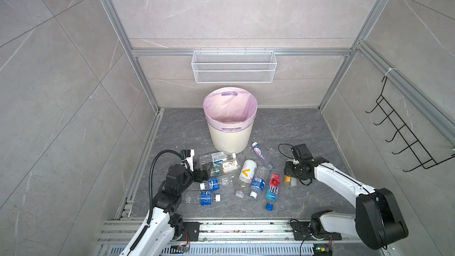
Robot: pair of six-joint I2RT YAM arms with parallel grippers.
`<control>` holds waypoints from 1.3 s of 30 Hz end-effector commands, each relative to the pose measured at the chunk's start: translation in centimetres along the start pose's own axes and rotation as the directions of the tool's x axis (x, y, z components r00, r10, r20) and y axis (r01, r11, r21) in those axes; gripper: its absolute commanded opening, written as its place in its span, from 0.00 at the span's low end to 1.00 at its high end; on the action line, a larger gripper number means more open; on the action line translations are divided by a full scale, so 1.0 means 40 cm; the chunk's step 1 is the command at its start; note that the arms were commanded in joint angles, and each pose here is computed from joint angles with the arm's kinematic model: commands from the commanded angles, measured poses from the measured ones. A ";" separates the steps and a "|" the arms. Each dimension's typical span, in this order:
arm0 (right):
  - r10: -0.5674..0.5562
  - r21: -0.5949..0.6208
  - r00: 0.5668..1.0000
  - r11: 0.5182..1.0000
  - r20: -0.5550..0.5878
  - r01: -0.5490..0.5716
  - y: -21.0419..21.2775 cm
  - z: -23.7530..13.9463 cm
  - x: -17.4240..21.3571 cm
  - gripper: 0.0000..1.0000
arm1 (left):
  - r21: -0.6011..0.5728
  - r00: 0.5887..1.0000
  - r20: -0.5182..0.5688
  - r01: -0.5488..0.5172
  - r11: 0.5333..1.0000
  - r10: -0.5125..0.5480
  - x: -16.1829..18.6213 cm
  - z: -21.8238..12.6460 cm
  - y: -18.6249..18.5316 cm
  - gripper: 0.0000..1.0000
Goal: Throw the plastic bottles in the bin
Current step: 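Lift the white-capped bottle with the right gripper toward the bin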
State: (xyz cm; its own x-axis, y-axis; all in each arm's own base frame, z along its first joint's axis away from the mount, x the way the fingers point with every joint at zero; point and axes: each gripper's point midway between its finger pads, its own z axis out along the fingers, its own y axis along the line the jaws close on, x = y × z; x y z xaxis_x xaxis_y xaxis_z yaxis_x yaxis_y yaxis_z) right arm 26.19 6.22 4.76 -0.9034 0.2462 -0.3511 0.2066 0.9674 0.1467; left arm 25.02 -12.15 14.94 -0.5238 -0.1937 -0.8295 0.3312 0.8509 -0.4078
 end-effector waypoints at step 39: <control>-0.134 -0.313 0.831 0.884 0.539 0.346 0.217 -0.452 -0.103 0.30 | -0.006 0.998 0.041 -0.039 0.999 0.039 -0.021 0.000 0.000 0.97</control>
State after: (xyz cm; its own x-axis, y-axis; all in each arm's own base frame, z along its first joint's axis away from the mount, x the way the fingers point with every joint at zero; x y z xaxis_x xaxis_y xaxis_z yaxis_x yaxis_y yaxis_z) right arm 24.92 11.94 21.23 -0.6264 0.1313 -0.7683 -0.1896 0.9304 0.3136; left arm 25.06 -12.02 14.89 -0.5208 -0.1949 -0.8311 0.3258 0.8545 -0.4046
